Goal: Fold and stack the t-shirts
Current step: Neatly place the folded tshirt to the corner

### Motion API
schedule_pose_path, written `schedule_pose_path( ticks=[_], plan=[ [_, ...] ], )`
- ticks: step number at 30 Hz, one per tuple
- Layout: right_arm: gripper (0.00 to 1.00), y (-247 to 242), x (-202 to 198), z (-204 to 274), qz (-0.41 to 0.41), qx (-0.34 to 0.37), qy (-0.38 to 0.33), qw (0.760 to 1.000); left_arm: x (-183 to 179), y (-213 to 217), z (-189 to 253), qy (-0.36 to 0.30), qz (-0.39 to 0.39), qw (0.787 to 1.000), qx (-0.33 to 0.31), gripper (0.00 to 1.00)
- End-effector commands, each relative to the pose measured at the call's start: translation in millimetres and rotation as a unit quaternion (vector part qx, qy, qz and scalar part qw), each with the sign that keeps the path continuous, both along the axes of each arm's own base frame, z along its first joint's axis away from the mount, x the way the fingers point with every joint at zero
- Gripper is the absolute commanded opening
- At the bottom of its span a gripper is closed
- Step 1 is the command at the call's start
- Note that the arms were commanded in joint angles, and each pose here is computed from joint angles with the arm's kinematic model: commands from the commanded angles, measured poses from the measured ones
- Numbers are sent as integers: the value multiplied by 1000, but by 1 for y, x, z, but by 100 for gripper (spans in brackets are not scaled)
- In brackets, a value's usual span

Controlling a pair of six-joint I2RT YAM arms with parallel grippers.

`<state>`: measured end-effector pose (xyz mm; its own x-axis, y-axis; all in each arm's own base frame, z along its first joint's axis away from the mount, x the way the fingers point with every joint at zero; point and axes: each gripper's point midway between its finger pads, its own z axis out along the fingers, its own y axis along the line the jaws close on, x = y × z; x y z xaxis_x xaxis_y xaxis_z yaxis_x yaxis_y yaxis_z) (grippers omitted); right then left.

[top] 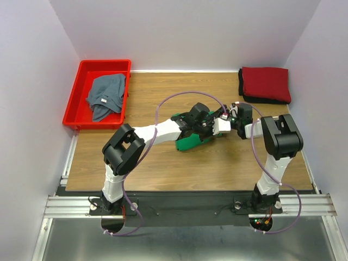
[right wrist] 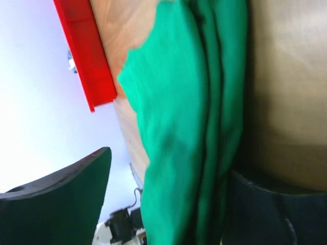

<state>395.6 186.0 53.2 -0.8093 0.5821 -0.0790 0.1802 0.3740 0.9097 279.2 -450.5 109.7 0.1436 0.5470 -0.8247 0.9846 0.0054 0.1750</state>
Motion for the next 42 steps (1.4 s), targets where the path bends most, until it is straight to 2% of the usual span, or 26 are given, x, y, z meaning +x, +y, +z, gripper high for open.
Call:
schedule_pose_path(
  ticks=[1, 4, 5, 7, 10, 11, 12, 13, 14, 16, 17, 18, 19, 21, 23, 24, 25, 26, 30, 37, 42],
  plan=[
    [75, -2, 21, -16, -43, -28, -11, 999, 4, -10, 55, -26, -9, 998, -52, 0],
    [64, 2, 21, -19, -37, -33, -13, 999, 8, -9, 51, -25, -5, 998, -49, 0],
    [57, 1, 22, -20, -39, -36, -13, 998, 9, -8, 49, -21, -4, 999, -48, 0],
    [53, -2, 28, -23, -46, -47, -18, 998, 11, -7, 49, -18, -3, 999, -50, 0],
    [36, -4, 42, -28, -36, -77, -37, 996, 12, -6, 52, -21, 0, 998, -51, 0],
    [22, -5, 47, -28, -25, -96, -57, 993, 13, -5, 52, -22, 1, 999, -50, 0],
    [19, -6, 53, -26, -19, -112, -67, 991, 14, -3, 53, -22, 4, 999, -48, 4],
    [15, -10, 62, -24, -10, -145, -79, 986, 17, 1, 56, -17, 13, 999, -46, 26],
    [12, -13, 70, -20, -5, -165, -91, 982, 20, 4, 59, -11, 22, 999, -48, 37],
    [4, -21, 75, -20, 11, -210, -94, 973, 26, 13, 65, 11, 41, 998, -53, 51],
    [4, -23, 89, -3, 22, -236, -137, 962, 33, 24, 73, 24, 60, 996, -54, 59],
    [4, -25, 92, 1, 29, -254, -149, 955, 37, 30, 77, 30, 71, 996, -55, 60],
    [4, -30, 94, 2, 36, -276, -151, 949, 40, 39, 84, 33, 84, 995, -52, 66],
    [1, -43, 106, 13, 45, -327, -181, 927, 52, 58, 88, 38, 110, 992, -48, 66],
    [1, -53, 114, 19, 67, -375, -208, 901, 55, 77, 93, 45, 130, 990, -42, 77],
    [1, -61, 121, 28, 65, -395, -213, 891, 64, 91, 93, 45, 150, 987, -41, 77],
    [1, -66, 125, 30, 70, -408, -221, 883, 68, 98, 93, 45, 163, 985, -40, 87],
    [1, -75, 131, 36, 77, -431, -237, 867, 69, 107, 92, 47, 177, 982, -38, 90],
    [1, -111, 160, 61, 71, -479, -266, 834, 82, 136, 94, 47, 233, 970, -45, 92],
    [1, -164, 210, 107, 53, -516, -295, 802, 79, 150, 90, 58, 259, 963, -43, 92],
    [1, -188, 235, 143, 41, -552, -325, 766, 76, 153, 85, 59, 267, 961, -49, 92]
  ],
)
